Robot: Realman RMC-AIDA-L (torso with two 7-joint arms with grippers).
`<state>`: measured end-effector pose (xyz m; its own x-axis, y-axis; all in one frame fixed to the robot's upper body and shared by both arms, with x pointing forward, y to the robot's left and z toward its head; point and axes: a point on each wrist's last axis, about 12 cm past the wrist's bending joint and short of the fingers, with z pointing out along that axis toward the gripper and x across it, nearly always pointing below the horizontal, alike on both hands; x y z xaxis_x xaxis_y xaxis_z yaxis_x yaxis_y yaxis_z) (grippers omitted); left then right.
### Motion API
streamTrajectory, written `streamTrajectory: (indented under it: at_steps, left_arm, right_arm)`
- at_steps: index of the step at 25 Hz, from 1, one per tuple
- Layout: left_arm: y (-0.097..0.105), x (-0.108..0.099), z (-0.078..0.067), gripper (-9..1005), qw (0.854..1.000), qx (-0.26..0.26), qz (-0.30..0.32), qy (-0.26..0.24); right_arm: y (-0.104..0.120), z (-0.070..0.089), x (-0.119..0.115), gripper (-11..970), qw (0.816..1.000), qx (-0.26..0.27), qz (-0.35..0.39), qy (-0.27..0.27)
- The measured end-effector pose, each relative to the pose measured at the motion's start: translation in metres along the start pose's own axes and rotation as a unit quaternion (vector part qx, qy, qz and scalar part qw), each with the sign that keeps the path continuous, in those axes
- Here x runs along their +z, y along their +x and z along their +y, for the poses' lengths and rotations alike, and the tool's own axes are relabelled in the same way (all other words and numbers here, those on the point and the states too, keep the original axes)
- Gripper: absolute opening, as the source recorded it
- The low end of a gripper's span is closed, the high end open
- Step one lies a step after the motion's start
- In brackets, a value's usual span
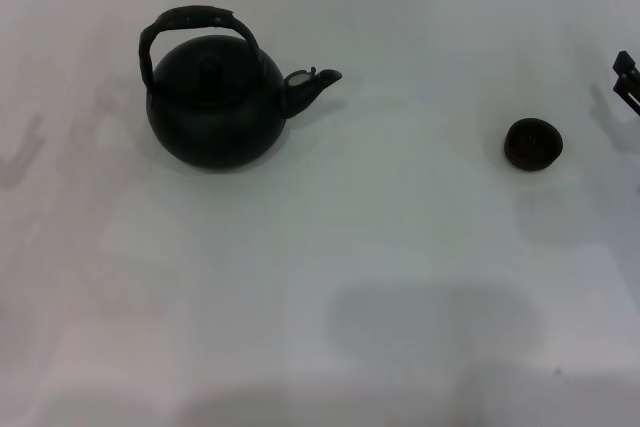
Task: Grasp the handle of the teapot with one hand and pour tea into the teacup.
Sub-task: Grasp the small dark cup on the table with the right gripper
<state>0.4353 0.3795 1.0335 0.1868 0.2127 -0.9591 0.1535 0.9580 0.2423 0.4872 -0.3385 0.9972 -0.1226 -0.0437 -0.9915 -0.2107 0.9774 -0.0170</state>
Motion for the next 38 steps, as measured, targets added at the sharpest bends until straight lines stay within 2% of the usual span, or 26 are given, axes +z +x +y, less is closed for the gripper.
streamTrajectory:
  at_steps: [8,15,23,28,31,38]
  left_arm:
    - [0.000,-0.001,-0.005,880,1.000,-0.021,-0.013,-0.011]
    - [-0.001,-0.003,-0.007,880,0.996,-0.056,-0.033,-0.061]
    - [0.005,-0.005,-0.010,880,0.994,-0.074,-0.015,-0.078]
    - [0.010,-0.005,-0.008,880,0.994,-0.075,0.006,-0.084]
    - [0.012,-0.004,-0.008,880,0.994,-0.073,0.014,-0.080]
    - [0.016,0.004,-0.011,880,0.995,-0.072,0.036,-0.064]
  right_arm:
    - [0.001,-0.001,-0.002,844,1.000,0.001,0.002,0.002]
    - [0.002,0.001,-0.004,844,1.000,0.005,0.001,0.001]
    - [-0.001,-0.004,-0.009,844,1.000,0.003,-0.005,-0.022]
    - [-0.012,-0.021,-0.014,845,0.997,0.016,0.002,-0.070]
    - [-0.024,-0.027,-0.010,845,0.993,0.017,0.018,-0.116]
    - [-0.059,-0.031,0.005,845,0.970,-0.004,0.080,-0.228]
